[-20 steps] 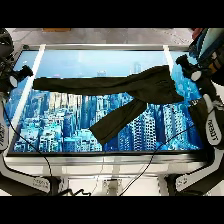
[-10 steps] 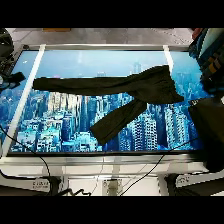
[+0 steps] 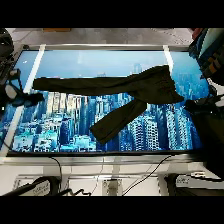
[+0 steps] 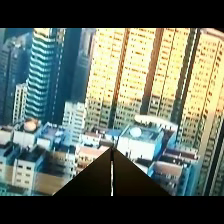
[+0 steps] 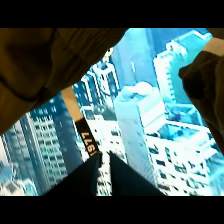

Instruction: Fold the clothes and pants, and hang the long-sleeved shirts on hangers.

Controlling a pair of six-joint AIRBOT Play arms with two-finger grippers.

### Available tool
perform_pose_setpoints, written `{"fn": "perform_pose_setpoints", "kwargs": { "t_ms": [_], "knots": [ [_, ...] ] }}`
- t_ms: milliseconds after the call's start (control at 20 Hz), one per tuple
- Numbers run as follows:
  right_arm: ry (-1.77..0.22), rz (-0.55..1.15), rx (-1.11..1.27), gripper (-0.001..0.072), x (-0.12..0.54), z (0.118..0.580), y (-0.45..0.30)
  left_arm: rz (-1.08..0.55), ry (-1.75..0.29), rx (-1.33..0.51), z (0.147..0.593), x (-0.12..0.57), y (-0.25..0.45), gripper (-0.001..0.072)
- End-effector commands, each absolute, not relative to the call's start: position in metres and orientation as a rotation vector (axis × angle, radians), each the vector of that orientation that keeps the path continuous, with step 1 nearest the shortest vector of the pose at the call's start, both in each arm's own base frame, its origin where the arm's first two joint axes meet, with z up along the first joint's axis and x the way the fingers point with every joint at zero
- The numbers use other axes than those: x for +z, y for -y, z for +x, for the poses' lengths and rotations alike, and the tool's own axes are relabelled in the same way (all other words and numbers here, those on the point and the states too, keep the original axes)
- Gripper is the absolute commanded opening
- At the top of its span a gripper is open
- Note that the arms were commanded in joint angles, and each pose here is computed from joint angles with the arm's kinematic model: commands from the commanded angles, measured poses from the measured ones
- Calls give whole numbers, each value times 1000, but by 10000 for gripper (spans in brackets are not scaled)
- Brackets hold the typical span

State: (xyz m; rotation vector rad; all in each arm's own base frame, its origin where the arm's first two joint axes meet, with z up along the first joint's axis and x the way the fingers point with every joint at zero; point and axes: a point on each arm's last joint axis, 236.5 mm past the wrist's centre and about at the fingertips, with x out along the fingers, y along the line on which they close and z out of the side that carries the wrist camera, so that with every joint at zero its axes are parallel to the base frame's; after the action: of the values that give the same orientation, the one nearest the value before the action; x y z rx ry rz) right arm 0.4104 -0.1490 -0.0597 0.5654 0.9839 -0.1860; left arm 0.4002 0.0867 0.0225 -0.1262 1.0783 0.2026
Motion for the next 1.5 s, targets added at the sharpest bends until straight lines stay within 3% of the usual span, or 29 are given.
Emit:
{"fn": "perform_pose_setpoints", "kwargs": {
  "t_ms": [0, 50, 100, 200, 450, 500, 550, 600, 700, 850, 950, 1450],
  "knots": [
    [-792, 693, -295, 496, -58, 427, 160, -218, -1103, 128, 354, 10, -48, 141],
    [-739, 758, -315, 505, -53, 438, 163, -275, -1105, 96, 350, 9, -34, 381],
    [-697, 809, -335, 505, -50, 447, 167, -328, -1110, 43, 349, 7, -16, 505],
    [-669, 887, -344, 506, -53, 462, 171, -376, -1105, -70, 351, 9, 17, 504],
    [-694, 1068, -321, 491, -79, 495, 166, -292, -1119, -225, 346, 9, 64, 510],
    [-712, 1109, -318, 491, -86, 498, 162, -281, -1130, -243, 344, 6, 71, 545],
    [-724, 1147, -325, 491, -93, 501, 161, -272, -1145, -260, 343, 3, 78, 655],
    [-727, 1167, -334, 488, -97, 504, 161, -262, -1163, -279, 341, -2, 86, 712],
    [-717, 1163, -348, 447, -100, 508, 163, -242, -1223, -317, 332, -16, 101, 711],
    [-693, 1136, -375, 277, -100, 512, 169, -211, -1328, -374, 316, -40, 125, 708],
    [-693, 1133, -373, 34, -100, 513, 168, -241, -1373, -410, 310, -49, 143, 705],
    [-702, 1136, -362, 34, -99, 513, 164, -360, -1613, -623, 219, -78, 219, 691]
  ]
}}
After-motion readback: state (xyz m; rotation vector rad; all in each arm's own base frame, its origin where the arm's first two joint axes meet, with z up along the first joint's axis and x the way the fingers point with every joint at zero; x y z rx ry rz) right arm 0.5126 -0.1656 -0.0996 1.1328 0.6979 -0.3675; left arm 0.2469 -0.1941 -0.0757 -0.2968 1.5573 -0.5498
